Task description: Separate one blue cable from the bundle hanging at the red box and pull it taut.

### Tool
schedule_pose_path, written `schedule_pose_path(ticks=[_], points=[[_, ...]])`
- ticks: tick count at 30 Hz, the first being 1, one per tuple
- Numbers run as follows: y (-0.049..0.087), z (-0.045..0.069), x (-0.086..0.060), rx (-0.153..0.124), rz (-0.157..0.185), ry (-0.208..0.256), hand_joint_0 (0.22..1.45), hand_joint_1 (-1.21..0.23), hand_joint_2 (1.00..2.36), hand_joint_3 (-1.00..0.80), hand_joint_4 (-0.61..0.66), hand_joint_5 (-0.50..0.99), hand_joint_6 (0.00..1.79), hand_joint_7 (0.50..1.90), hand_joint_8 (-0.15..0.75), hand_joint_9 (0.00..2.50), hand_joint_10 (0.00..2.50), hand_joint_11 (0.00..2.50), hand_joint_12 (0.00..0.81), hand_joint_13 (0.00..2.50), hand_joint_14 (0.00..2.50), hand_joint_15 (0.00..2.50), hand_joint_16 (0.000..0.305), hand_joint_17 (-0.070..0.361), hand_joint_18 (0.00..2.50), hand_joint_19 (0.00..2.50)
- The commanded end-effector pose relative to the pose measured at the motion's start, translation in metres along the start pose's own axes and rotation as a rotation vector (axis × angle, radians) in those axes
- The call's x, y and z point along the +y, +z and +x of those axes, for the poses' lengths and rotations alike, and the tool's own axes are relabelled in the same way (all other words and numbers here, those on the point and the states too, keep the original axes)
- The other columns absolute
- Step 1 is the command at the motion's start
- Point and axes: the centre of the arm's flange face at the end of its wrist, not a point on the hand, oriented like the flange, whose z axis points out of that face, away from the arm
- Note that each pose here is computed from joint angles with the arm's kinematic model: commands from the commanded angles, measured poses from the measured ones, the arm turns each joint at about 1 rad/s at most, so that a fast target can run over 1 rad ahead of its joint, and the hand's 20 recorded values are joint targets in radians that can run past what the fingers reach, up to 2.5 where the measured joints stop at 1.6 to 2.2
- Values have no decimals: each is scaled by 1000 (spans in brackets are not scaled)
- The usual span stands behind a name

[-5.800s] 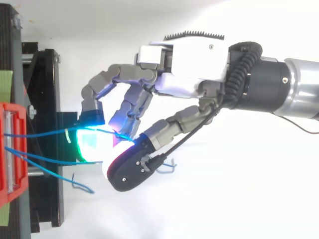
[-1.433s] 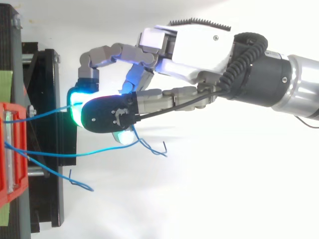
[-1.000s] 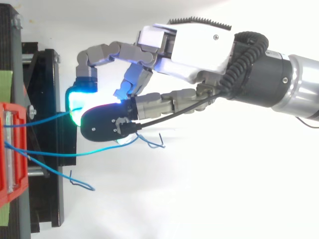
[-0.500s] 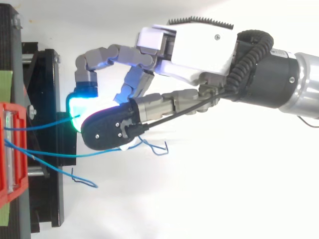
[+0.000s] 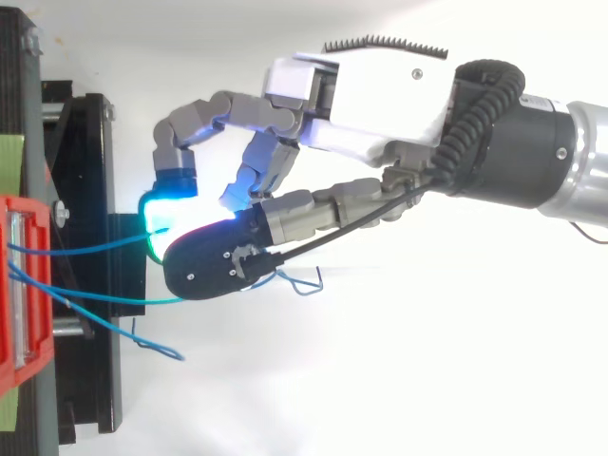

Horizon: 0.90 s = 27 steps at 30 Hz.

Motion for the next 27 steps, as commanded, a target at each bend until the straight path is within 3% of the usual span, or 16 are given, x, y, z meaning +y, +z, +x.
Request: schedule_pose_path(ticks=[1, 7, 11, 15, 19, 23, 27], points=[[0, 1, 0, 1, 1, 18, 618, -637, 1022, -155, 169, -146, 757, 1139, 365, 1235, 22, 993, 389, 1267, 24, 748, 40, 90, 993, 582], [0, 1, 0, 4, 1, 16, 622, -651, 1020, -150, 192, -155, 787, 1075, 373, 1223, 20, 999, 400, 1259, 23, 741, 42, 95, 1002, 575], [0, 1, 1, 4, 1, 16, 574, -611, 1008, -407, 189, -153, 770, 1099, 362, 1204, 21, 990, 401, 1246, 24, 756, 42, 95, 973, 603], [0, 2, 0, 4, 2, 16, 567, -521, 1004, -459, 197, -149, 757, 1092, 361, 1201, 22, 980, 396, 1239, 24, 755, 43, 97, 964, 603], [0, 2, 1, 5, 1, 16, 629, -536, 1013, -331, 176, -144, 746, 1118, 358, 1204, 21, 968, 393, 1236, 24, 753, 42, 94, 952, 610], [-1, 2, 0, 5, 2, 16, 622, -599, 1019, -143, 182, -143, 761, 1116, 377, 1208, 19, 967, 411, 1250, 23, 738, 45, 101, 985, 579], [0, 2, -1, 6, 4, 17, 621, -635, 1015, -64, 194, -145, 778, 1079, 398, 1217, 19, 964, 434, 1265, 20, 722, 49, 111, 1027, 544]])
